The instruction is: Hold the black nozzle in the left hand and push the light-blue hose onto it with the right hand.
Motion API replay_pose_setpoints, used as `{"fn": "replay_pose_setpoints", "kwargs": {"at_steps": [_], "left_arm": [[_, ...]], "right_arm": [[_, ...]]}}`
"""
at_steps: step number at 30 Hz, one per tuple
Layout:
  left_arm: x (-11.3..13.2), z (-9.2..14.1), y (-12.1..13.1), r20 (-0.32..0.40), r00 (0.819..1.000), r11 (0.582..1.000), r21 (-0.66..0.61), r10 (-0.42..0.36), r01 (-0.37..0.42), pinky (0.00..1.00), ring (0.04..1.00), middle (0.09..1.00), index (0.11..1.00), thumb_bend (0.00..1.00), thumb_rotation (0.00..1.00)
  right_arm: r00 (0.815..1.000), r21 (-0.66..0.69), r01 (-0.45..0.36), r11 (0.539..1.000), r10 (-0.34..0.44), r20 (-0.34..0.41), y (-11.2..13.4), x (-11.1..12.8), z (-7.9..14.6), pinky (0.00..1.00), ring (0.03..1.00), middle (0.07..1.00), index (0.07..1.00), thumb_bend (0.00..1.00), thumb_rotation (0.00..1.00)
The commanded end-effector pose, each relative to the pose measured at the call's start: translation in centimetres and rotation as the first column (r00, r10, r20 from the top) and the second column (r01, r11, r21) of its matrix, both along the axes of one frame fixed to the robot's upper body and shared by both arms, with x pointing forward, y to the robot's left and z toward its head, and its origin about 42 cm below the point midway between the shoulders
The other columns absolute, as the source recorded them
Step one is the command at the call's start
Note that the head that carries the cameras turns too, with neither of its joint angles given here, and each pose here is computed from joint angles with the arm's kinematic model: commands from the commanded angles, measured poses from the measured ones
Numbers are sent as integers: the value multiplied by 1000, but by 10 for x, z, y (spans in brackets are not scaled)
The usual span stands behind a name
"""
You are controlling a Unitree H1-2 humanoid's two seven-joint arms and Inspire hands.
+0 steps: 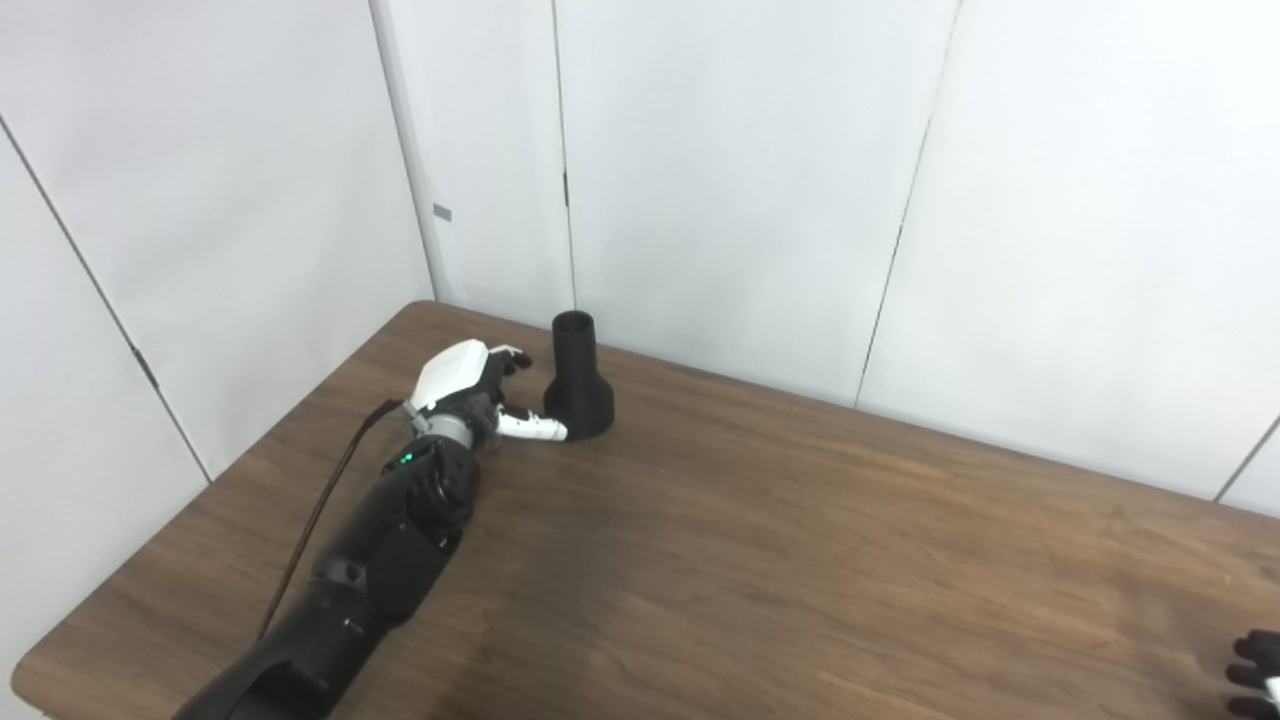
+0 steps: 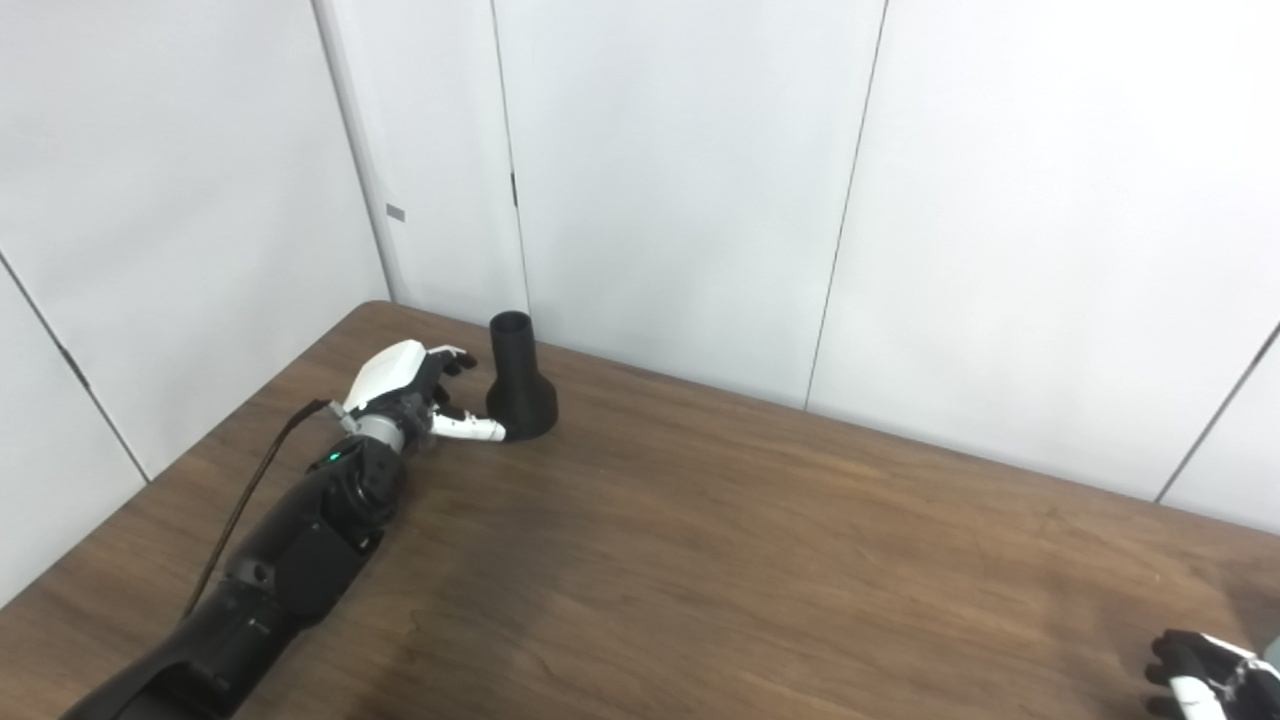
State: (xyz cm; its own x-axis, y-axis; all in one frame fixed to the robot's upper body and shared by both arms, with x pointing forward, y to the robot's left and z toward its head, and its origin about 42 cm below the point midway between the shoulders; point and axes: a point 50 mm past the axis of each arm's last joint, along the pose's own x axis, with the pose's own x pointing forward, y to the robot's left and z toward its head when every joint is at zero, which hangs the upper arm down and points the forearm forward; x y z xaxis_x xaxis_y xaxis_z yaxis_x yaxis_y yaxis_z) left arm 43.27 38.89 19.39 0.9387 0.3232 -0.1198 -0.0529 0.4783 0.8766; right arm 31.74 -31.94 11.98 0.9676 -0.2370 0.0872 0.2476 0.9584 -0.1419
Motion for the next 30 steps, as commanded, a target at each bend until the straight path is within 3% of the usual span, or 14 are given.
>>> {"fn": "replay_pose_setpoints", "kwargs": {"at_steps": [1, 5, 8, 12, 17, 19, 23, 30], "left_arm": [[3, -13, -15, -79, 994, 995, -56, -81, 77, 775, 845, 860, 827, 1000, 319], [4, -16, -22, -98, 990, 993, -63, -101, 95, 740, 840, 855, 854, 1000, 324], [6, -19, -28, -117, 986, 992, -52, -121, 115, 779, 888, 891, 857, 1000, 346], [8, -22, -34, -124, 982, 990, -37, -142, 138, 958, 912, 900, 860, 1000, 359], [10, -27, -39, -155, 975, 987, -53, -161, 155, 878, 930, 925, 877, 1000, 316], [11, -29, -42, -163, 973, 986, -63, -163, 155, 903, 944, 936, 882, 1000, 313], [13, -33, -44, -164, 972, 985, -71, -169, 160, 821, 950, 936, 877, 1000, 307], [16, -34, -48, -162, 967, 980, -69, -197, 188, 927, 929, 918, 872, 1000, 325]], "right_arm": [[1000, -23, 8, 1000, -8, -4, -4, -5, -1, 421, 566, 603, 555, 679, 588], [1000, -23, 10, 1000, -10, 0, -4, -6, 0, 398, 543, 581, 535, 723, 590], [1000, -21, 8, 1000, -8, -3, -3, -6, 0, 388, 534, 575, 530, 757, 602], [1000, -16, 9, 1000, -9, -4, -3, -7, 0, 379, 527, 569, 524, 798, 600], [1000, -18, 12, 1000, -12, -10, -2, -7, 1, 372, 521, 564, 518, 812, 600], [1000, -16, 13, 1000, -13, -12, -2, -8, 1, 371, 520, 563, 518, 821, 605], [1000, -19, 11, 1000, -11, -11, -1, -9, 1, 366, 512, 556, 513, 821, 601], [1000, -26, 14, 1000, -15, -13, 2, -10, 3, 349, 496, 544, 501, 856, 615]]}}
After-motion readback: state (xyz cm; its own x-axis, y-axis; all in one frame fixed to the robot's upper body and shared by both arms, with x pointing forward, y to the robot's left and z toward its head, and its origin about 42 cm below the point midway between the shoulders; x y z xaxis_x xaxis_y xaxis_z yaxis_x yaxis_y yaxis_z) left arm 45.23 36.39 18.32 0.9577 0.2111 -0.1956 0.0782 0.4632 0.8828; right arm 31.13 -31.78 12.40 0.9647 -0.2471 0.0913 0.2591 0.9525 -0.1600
